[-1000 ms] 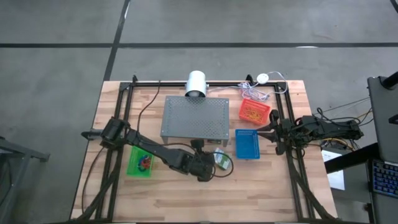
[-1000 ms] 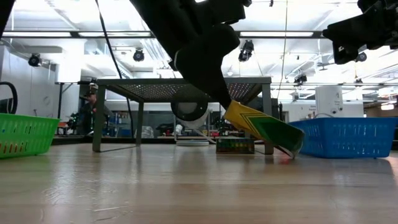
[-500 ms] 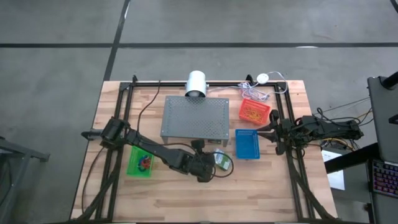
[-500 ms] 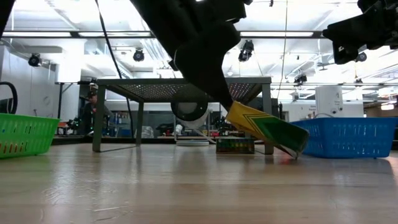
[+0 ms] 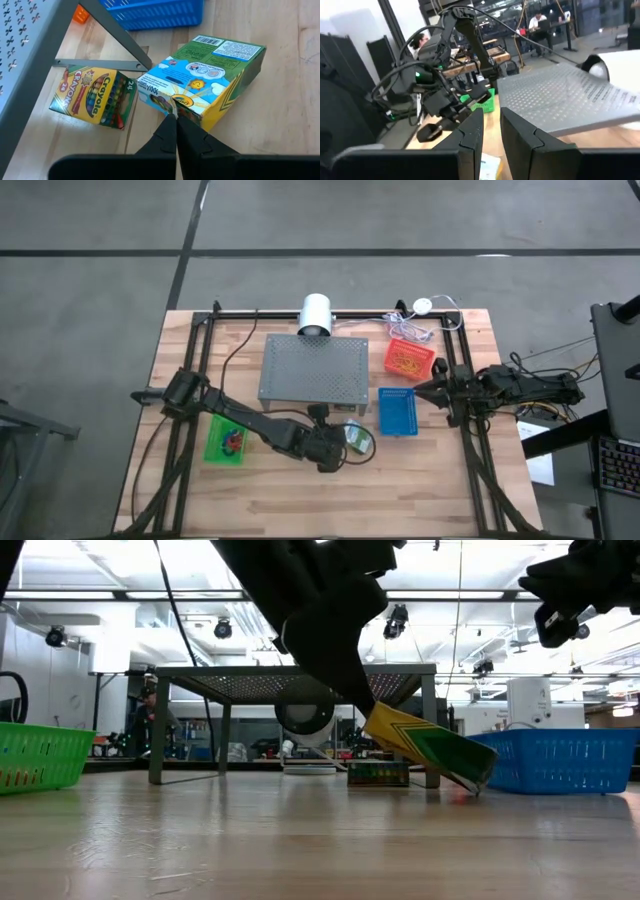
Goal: Pick & Place Office Desk Supplies
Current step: Put the bottom pack of yellow crayons into the blue bin
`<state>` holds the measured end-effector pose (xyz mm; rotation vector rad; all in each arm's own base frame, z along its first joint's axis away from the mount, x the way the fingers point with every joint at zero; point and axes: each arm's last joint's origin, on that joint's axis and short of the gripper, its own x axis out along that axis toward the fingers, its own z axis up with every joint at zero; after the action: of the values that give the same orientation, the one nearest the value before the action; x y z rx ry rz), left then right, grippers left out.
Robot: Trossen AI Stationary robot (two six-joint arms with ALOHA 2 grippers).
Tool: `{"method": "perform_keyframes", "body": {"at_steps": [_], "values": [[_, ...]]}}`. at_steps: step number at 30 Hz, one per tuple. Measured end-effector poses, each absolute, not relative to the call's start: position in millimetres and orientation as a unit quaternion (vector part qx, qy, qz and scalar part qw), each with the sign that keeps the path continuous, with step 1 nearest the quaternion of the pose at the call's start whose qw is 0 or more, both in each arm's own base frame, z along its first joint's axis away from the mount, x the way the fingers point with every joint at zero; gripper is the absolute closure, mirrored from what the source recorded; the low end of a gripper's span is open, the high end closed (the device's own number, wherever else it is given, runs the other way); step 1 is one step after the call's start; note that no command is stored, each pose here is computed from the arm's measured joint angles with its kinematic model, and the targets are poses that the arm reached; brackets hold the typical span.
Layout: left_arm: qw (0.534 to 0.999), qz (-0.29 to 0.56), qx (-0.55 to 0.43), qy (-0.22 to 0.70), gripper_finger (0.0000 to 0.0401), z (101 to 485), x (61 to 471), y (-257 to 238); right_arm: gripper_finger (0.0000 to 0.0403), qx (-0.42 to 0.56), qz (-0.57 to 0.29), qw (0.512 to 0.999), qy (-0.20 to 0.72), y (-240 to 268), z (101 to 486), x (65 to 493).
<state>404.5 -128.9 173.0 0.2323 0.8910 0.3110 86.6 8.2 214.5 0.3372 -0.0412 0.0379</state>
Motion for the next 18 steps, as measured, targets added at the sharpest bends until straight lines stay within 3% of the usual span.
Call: {"method": "perform_keyframes", "body": {"at_steps": [6, 12, 18], "values": [[0.886, 0.145, 0.115, 0.426, 0.04, 176, 405, -131, 0.0339, 0.196, 0.021, 0.979, -0.05, 8, 220, 87], [0.892, 0.115, 0.15, 0.409, 0.04, 192, 410, -143, 0.0339, 0.163, 0.025, 0.983, -0.077, 8, 226, 88], [0.89, 0.102, 0.181, 0.405, 0.04, 197, 411, -147, 0.0339, 0.175, 0.025, 0.983, -0.046, 9, 221, 92]]}}
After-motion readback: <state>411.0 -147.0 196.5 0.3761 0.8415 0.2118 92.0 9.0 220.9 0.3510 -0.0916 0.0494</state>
